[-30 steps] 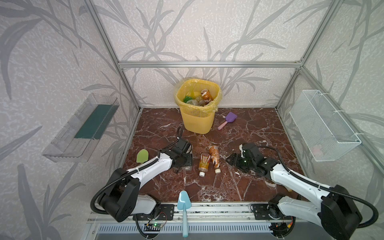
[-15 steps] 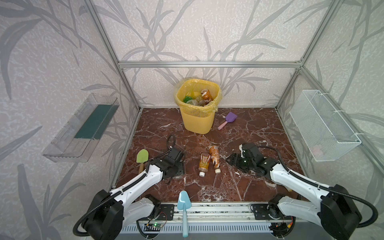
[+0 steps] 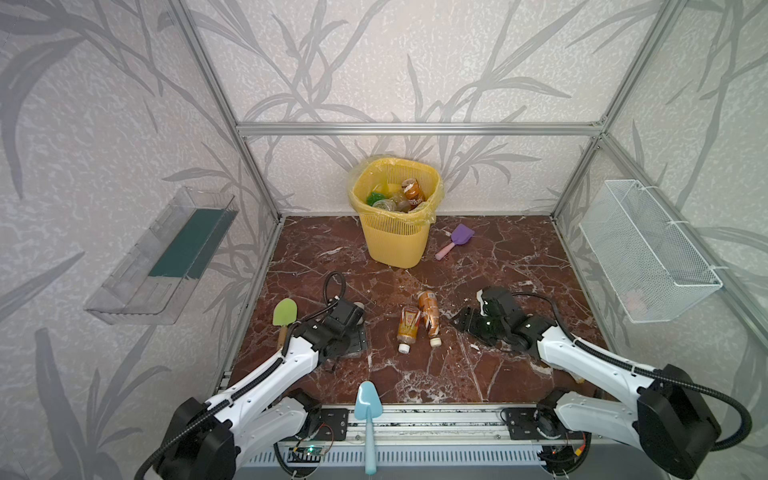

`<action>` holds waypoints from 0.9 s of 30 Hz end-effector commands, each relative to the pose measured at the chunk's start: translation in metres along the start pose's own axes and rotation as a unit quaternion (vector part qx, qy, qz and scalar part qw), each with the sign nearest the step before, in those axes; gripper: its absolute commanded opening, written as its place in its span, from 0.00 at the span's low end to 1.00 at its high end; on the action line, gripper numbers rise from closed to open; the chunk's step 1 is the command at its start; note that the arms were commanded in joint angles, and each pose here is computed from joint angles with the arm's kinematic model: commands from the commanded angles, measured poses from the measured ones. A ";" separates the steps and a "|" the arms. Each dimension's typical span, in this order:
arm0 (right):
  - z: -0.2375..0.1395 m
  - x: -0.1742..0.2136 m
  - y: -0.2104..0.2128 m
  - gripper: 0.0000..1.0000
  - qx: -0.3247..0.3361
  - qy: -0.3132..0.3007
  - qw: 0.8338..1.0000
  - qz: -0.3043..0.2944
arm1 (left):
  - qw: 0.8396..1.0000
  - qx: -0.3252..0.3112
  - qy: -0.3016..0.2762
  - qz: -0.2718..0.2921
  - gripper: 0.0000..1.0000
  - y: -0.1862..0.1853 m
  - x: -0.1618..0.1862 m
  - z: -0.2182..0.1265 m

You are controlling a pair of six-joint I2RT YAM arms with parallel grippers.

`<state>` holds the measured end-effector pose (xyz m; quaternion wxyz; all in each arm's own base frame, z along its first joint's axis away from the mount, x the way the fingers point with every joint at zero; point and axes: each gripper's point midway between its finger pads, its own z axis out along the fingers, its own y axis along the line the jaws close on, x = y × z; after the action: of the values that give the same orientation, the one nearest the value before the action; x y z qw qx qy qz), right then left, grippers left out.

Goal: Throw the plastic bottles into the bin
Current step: 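Lift the green-labeled bottle with the left gripper, then raise the left gripper over the yellow bin and drop the green-labeled bottle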

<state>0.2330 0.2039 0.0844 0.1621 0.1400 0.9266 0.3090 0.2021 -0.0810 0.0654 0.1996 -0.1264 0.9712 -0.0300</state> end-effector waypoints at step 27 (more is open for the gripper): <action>0.000 -0.003 0.008 0.73 -0.008 -0.003 1.000 -0.008 | 0.998 -0.026 0.061 0.010 0.57 -0.013 -0.015 0.022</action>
<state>0.2331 0.2039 0.0840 0.1618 0.1398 0.9269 0.3083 0.2356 -0.0952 0.0512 0.1420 -0.1131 0.9833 -0.0142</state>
